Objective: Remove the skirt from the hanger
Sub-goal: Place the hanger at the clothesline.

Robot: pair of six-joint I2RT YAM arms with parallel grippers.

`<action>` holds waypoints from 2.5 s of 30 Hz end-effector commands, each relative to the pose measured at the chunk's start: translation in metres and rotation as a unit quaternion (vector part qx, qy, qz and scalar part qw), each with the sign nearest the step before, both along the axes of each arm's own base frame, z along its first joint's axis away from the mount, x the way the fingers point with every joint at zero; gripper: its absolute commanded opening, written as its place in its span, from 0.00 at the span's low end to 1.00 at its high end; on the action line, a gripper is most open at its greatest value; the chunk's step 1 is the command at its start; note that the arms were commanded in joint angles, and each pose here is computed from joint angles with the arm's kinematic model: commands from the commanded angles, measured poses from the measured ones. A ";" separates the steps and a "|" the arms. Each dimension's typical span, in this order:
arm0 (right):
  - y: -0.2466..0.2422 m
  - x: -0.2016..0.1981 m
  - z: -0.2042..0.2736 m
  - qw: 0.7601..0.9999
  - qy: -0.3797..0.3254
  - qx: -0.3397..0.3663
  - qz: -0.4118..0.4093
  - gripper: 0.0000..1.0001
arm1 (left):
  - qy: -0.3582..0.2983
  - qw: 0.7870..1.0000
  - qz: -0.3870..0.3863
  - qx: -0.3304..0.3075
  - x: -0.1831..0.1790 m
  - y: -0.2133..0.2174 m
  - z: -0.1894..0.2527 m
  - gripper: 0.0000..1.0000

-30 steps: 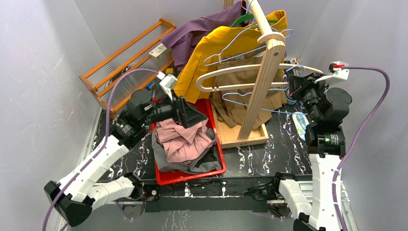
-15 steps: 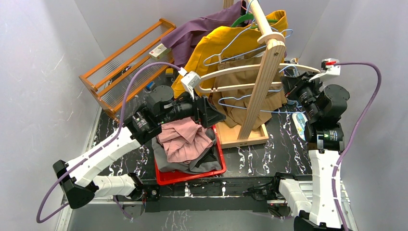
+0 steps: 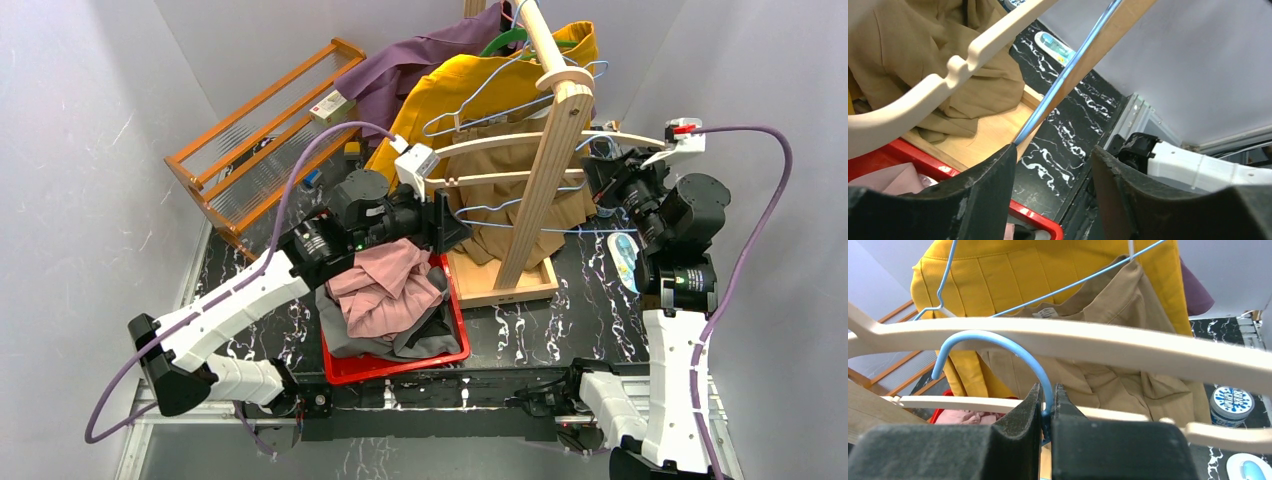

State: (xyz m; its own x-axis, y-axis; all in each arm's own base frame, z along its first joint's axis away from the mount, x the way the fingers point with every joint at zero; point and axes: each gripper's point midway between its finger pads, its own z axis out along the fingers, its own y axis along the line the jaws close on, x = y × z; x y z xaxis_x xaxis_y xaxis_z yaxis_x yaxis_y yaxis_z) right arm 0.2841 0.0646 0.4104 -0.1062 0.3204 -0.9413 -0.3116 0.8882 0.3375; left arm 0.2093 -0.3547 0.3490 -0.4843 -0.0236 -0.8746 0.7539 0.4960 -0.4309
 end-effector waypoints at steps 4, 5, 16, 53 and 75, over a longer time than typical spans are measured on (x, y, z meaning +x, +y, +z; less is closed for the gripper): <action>0.027 -0.025 0.037 0.995 -0.050 -0.001 0.081 0.00 | -0.058 0.997 -0.043 -0.025 -0.015 -0.026 0.036 0.42; 0.028 -0.026 0.037 0.995 -0.049 0.000 0.083 0.00 | -0.064 0.997 -0.046 -0.025 -0.016 -0.027 0.038 0.40; 0.029 -0.026 0.036 0.995 -0.051 -0.003 0.088 0.00 | -0.089 0.996 -0.031 -0.010 -0.017 -0.021 0.040 0.62; 0.036 -0.029 0.039 0.992 -0.052 -0.011 0.115 0.00 | -0.116 0.991 0.052 0.046 -0.005 0.027 0.012 0.95; 0.054 -0.024 0.033 0.983 -0.021 -0.002 0.183 0.00 | -0.111 0.994 -0.013 0.002 -0.011 -0.013 0.020 0.24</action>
State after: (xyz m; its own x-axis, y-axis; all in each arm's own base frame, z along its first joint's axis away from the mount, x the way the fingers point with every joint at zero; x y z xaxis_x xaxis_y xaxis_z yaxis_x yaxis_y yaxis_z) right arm 0.2821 0.1055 0.4265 -0.1865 0.2574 -0.9481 -0.5523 0.7707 0.3178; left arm 0.2104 -0.3592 0.3351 -0.3037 0.0704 -0.9502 0.8032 0.5553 -0.2155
